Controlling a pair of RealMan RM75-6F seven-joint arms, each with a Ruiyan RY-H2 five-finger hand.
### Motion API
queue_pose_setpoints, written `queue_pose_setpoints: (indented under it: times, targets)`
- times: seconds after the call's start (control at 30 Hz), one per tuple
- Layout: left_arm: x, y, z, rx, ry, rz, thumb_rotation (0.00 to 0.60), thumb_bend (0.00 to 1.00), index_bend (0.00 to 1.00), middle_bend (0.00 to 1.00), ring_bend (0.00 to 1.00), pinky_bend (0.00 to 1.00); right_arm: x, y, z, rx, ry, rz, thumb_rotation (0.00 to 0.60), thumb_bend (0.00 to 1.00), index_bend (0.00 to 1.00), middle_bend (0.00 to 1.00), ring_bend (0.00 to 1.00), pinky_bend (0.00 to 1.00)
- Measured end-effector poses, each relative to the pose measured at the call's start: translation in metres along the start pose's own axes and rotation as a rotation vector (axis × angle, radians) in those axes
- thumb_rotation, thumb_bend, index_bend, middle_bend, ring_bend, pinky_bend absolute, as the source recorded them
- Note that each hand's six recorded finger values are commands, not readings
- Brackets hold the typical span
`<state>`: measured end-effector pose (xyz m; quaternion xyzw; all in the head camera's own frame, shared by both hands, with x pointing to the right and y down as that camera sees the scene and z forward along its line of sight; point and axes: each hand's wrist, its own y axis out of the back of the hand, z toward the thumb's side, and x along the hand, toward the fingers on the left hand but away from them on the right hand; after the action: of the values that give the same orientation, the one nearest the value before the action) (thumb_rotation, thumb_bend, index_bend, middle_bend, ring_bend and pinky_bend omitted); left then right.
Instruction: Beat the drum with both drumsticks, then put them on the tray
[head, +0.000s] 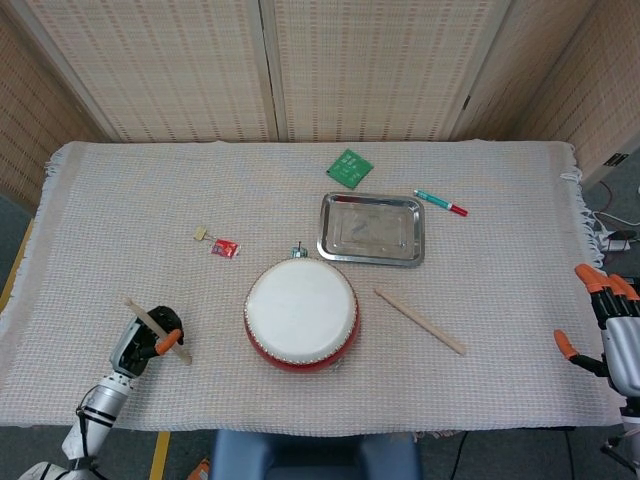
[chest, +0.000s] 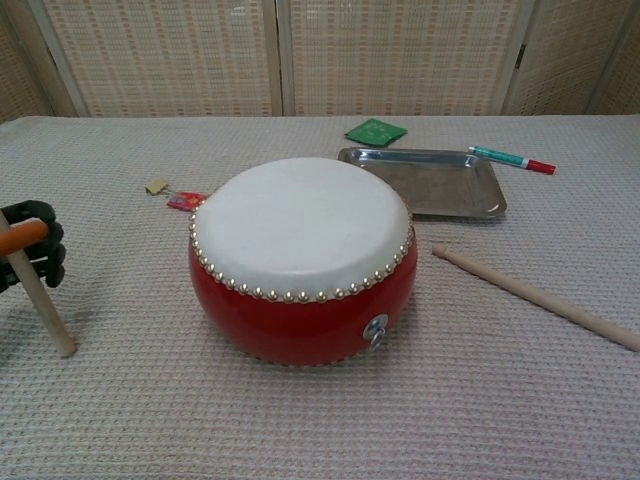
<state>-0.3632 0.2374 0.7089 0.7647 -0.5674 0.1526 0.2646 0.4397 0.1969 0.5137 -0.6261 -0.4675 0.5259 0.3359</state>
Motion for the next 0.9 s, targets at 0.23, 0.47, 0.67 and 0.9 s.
queue_pose_setpoints:
  times: [0.23,0.47,0.67,0.9]
  targets:
    - [-0.005,-0.002,0.001,0.065,-0.006,0.011,0.599,0.28,0.62,0.69,0.64,0.69,0.0,0.001,0.002,-0.003,0.009,-0.005,0.6,0.24,0.0,0.06,0.0,0.1]
    - [-0.007,-0.002,-0.001,0.108,-0.005,0.022,0.599,0.28,0.68,0.74,0.69,0.76,0.002,0.002,0.003,-0.008,0.01,-0.011,0.6,0.24,0.0,0.06,0.0,0.1]
    - [-0.009,-0.005,-0.001,0.168,-0.008,0.019,0.6,0.28,0.72,0.78,0.73,0.8,0.003,0.003,0.003,-0.01,0.011,-0.016,0.6,0.24,0.0,0.06,0.0,0.1]
    - [-0.014,-0.009,-0.006,0.218,-0.004,0.008,0.599,0.28,0.77,0.8,0.75,0.8,0.003,0.003,0.004,-0.013,0.01,-0.019,0.6,0.24,0.0,0.06,0.0,0.1]
